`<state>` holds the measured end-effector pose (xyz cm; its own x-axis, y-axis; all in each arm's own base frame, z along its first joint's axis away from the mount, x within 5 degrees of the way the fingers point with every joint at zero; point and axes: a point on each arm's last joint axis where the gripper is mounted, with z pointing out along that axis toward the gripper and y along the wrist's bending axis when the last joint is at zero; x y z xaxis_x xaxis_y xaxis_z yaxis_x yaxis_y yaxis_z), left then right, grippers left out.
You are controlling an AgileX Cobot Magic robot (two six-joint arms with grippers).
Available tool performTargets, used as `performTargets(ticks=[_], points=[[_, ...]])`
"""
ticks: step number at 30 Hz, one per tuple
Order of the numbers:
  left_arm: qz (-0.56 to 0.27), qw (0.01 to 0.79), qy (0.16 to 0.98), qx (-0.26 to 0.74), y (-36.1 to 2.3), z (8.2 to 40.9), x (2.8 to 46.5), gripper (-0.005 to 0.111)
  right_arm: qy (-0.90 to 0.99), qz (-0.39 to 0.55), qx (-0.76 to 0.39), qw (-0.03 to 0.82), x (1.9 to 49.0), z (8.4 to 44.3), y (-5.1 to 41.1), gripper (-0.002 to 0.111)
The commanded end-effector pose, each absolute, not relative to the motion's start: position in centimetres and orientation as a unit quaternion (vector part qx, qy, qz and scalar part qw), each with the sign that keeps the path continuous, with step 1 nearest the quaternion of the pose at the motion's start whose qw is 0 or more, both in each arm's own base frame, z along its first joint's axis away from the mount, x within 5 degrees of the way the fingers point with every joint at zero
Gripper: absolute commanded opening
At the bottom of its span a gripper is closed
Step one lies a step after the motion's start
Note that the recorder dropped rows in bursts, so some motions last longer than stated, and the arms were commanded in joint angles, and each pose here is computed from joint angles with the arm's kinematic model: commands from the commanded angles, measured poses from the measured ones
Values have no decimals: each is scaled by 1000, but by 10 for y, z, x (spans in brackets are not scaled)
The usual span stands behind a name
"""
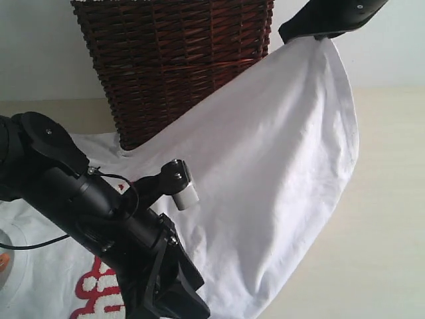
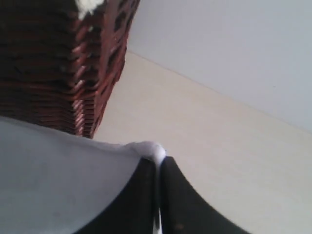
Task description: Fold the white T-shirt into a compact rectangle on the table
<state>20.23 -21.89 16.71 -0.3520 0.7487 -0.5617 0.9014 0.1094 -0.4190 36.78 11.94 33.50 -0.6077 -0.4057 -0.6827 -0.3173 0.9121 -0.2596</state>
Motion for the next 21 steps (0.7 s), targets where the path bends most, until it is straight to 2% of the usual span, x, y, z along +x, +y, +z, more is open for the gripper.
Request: performTargets(ticks=[1, 3, 5, 7, 8, 9, 10, 11, 14, 17, 21], points=[[-374, 97, 722, 574, -225, 166, 194, 49, 880, -43, -203, 428, 359, 359, 118, 0], [-373, 98, 723, 573, -225, 166, 193, 49, 891, -49, -203, 404, 359, 353, 117, 0], [-373, 97, 724, 572, -225, 166, 193, 49, 903, -75, -215, 364, 370, 330, 117, 0], [-374, 96, 725, 570, -225, 166, 193, 49, 911, -83, -224, 337, 383, 303, 122, 8], [-375, 95, 725, 570, -225, 166, 193, 49, 914, -96, -233, 319, 389, 288, 123, 26], [-375, 95, 726, 569, -225, 166, 193, 49, 914, -107, -234, 313, 393, 282, 122, 37], [-375, 94, 726, 569, -225, 166, 193, 49, 916, -138, -215, 310, 397, 275, 117, 56], [-375, 94, 726, 569, -225, 166, 193, 49, 919, -173, -178, 306, 398, 275, 109, 65], [-372, 97, 727, 568, -225, 166, 194, 49, 934, -234, -132, 235, 388, 272, 93, 57], [-374, 94, 728, 566, -225, 166, 193, 49, 972, -161, -116, 124, 372, 253, 83, 48], [-381, 89, 726, 566, -226, 167, 192, 49, 985, -114, -103, 74, 350, 217, 66, 48]])
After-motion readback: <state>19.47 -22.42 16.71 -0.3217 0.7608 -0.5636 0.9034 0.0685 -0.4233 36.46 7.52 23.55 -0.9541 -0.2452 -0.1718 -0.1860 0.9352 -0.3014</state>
